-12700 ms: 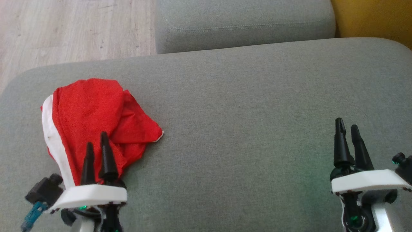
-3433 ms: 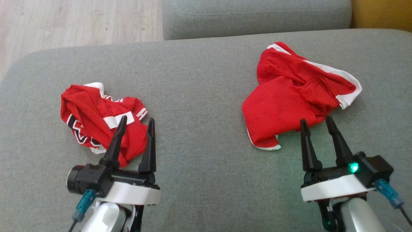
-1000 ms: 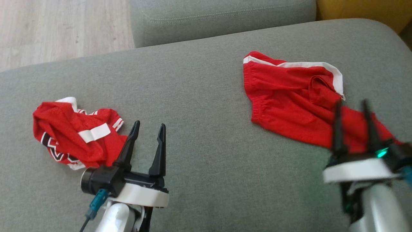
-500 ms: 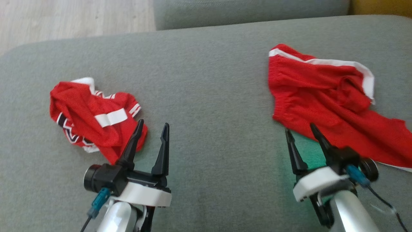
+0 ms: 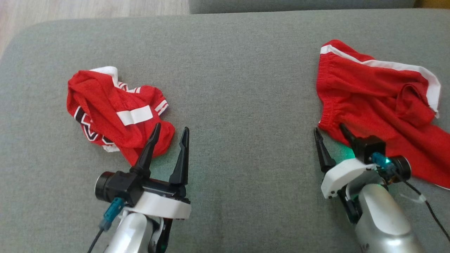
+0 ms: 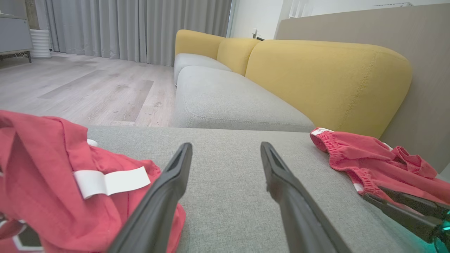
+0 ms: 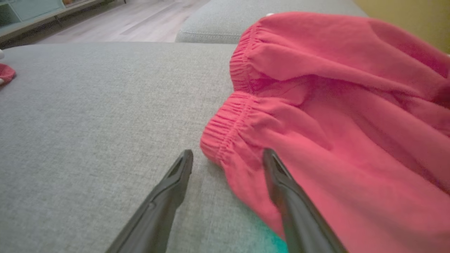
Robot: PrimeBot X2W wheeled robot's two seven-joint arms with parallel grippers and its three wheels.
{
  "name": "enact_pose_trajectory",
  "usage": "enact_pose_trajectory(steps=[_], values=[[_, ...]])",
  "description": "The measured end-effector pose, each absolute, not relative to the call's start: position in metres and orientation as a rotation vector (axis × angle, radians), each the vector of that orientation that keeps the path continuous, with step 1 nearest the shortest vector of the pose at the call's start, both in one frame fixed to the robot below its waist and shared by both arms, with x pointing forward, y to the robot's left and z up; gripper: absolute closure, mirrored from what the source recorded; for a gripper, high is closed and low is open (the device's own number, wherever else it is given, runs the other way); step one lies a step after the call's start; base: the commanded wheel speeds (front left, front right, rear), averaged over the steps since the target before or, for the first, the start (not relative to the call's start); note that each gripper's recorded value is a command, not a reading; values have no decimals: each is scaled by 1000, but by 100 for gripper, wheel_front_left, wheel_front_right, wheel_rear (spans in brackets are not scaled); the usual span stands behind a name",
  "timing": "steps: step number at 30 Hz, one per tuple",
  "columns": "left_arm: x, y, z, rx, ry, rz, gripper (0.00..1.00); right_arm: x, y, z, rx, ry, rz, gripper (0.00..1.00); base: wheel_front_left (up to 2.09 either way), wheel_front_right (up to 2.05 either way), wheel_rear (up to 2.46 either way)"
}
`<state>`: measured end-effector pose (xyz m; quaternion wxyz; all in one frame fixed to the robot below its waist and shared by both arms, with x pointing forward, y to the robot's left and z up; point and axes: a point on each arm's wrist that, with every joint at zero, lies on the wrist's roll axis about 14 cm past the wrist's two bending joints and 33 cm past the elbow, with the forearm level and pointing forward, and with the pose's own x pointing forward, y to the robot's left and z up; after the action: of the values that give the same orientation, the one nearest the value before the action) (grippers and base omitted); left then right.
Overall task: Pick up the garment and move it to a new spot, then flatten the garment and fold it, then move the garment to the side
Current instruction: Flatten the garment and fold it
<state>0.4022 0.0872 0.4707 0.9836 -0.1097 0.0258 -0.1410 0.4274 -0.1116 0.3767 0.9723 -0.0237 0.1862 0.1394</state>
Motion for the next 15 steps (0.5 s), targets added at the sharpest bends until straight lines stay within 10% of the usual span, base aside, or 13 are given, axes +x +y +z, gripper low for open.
enact_pose_trajectory(steps=[3, 4, 5, 15], values=[[402, 87, 467, -221, 62, -284, 0, 434, -111, 376, -33, 374, 278, 2, 0, 0, 0], [402, 87, 466, -221, 64, -284, 0, 436, -111, 377, -20, 369, 274, 64, 0, 0, 0], [402, 86, 466, -221, 67, -286, 0, 438, -110, 378, -12, 364, 275, 100, 0, 0, 0], [403, 74, 475, -221, 44, -329, 0, 440, -82, 415, 68, 250, 347, 100, 0, 0, 0]])
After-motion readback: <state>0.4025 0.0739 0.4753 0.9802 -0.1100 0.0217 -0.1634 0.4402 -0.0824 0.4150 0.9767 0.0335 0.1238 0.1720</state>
